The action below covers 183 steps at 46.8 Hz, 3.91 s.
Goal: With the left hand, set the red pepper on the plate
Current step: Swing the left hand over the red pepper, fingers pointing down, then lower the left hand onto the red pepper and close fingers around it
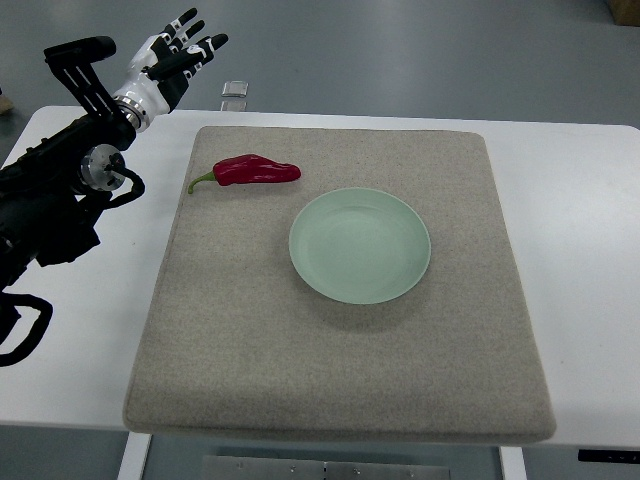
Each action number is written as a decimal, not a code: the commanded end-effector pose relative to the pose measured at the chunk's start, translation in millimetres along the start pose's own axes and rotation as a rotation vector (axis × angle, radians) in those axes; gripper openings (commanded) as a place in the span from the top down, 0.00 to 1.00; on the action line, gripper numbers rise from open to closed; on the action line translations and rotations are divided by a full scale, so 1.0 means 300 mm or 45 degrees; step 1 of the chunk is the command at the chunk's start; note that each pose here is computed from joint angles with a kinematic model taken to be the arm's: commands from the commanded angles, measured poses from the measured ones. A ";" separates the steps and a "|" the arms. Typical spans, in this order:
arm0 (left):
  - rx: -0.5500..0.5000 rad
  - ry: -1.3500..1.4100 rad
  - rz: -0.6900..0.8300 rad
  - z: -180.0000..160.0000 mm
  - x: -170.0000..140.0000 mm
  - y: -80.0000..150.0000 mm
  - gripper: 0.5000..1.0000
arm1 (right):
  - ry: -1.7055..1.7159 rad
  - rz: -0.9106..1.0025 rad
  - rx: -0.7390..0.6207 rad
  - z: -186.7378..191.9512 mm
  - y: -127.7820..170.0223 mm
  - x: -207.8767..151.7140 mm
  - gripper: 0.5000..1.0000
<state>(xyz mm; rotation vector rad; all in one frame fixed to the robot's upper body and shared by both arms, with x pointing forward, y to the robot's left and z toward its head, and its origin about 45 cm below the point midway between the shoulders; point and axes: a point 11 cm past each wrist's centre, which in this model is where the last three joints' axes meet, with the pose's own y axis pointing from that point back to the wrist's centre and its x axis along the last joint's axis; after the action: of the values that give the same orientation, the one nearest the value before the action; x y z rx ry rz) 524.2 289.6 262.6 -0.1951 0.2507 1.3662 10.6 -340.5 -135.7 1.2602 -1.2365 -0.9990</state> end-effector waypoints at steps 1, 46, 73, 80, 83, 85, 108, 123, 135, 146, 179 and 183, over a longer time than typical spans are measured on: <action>0.019 -0.060 -0.046 -0.003 -0.027 -0.005 0.02 | 0.000 0.000 0.001 0.000 0.000 0.000 0.14; 0.325 -1.153 -0.464 -0.030 -0.095 0.005 0.01 | 0.000 0.000 0.001 0.000 0.000 0.000 0.14; 0.477 -1.715 -0.774 0.004 -0.145 0.026 0.02 | 0.000 0.000 0.001 0.000 0.000 0.000 0.14; 0.530 -1.799 -0.812 -0.031 -0.141 0.035 0.02 | 0.000 0.000 0.001 0.000 0.000 0.000 0.14; 0.541 -1.808 -0.821 -0.041 -0.139 0.038 0.02 | 0.000 0.000 0.001 0.000 0.000 0.000 0.14; 0.552 -1.818 -0.829 -0.050 -0.139 0.041 0.02 | 0.000 0.000 0.001 0.000 0.000 0.000 0.14; 0.578 -1.823 -0.850 -0.080 -0.135 0.052 0.02 | 0.000 0.000 0.001 0.000 0.000 0.000 0.14; 0.598 -1.835 -0.877 -0.108 -0.141 0.059 0.04 | 0.000 0.000 -0.001 0.000 0.000 0.000 0.14; 0.608 -1.834 -0.888 -0.125 -0.142 0.064 0.09 | 0.000 0.000 -0.001 0.000 0.000 0.000 0.14; 0.612 -1.835 -0.890 -0.129 -0.141 0.066 0.35 | 0.000 0.000 0.001 0.000 0.000 0.000 0.14; 0.605 -1.833 -0.879 -0.132 -0.137 0.066 1.00 | 0.000 0.000 0.001 0.000 0.000 0.000 0.14; 0.596 -1.826 -0.873 -0.128 -0.139 0.064 1.00 | 0.000 0.000 -0.001 0.000 0.000 0.000 0.14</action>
<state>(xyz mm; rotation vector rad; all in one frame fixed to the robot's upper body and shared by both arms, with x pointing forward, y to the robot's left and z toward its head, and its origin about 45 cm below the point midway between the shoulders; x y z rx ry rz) 494.7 243.3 236.8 1.0018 -0.6556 0.4744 10.6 -340.6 -135.7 1.2601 -1.2366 -0.9988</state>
